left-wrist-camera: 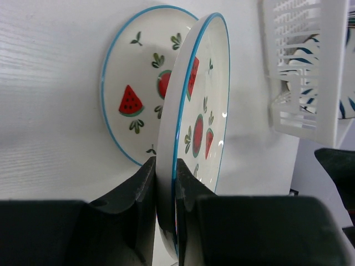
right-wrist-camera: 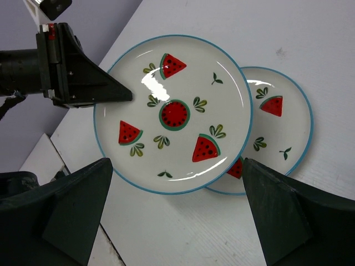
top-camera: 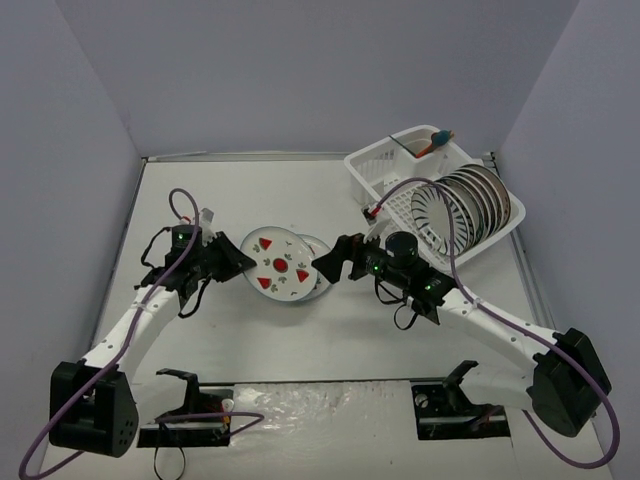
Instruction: Load the plates into the dish rack
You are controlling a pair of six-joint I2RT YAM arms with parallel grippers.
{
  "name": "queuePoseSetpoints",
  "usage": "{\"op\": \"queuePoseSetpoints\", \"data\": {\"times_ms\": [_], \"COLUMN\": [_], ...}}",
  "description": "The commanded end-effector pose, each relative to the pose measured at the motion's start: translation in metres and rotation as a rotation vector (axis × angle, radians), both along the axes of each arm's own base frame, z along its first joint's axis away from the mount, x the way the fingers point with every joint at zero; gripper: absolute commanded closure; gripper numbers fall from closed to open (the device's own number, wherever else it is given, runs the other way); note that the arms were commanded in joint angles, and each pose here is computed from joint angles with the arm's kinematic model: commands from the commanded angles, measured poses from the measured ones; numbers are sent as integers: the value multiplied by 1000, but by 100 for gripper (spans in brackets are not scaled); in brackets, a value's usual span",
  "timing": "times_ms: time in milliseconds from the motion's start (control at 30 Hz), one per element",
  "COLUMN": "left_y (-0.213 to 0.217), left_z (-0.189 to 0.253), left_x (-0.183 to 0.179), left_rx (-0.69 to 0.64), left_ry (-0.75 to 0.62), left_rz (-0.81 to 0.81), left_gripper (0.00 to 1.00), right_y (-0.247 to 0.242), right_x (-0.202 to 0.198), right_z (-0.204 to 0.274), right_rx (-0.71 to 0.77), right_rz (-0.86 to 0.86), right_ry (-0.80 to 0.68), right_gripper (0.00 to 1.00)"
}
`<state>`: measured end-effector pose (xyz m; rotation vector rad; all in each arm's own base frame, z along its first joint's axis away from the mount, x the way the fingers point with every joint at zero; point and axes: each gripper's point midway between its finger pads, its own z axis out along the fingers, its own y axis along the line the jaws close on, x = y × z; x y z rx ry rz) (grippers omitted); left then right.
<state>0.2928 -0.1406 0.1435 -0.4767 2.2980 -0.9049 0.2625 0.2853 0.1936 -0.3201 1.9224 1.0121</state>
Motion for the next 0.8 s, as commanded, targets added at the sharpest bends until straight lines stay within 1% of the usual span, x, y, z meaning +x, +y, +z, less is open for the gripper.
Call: {"op": "queuePoseSetpoints", "data": {"times_ms": [0,233,533,700,767], "left_y": [-24,-35,-43,-47,-48], "left_z": [113,149,179,181,183], "left_x": [11,3,-8,-11,-11], "left_rx": [-171,-242,-297,-317,-324], "left_ry": [-294,-406,-520,-535,-546], "left_rz": [-104,-174,-251,-281,-292], "left_gripper": [100,100,100,100,100], "right_y": [-3,-8,9,16,19], "right_x": [13,29,30,31,27], "right_z": [44,36,36,36,40], "right_rx": [77,102,166,193,216], "right_rz": [3,30,154,198,228], "right_ry": [-73,-24,-4,-13,-17], "right_gripper": [0,0,0,4,8]}}
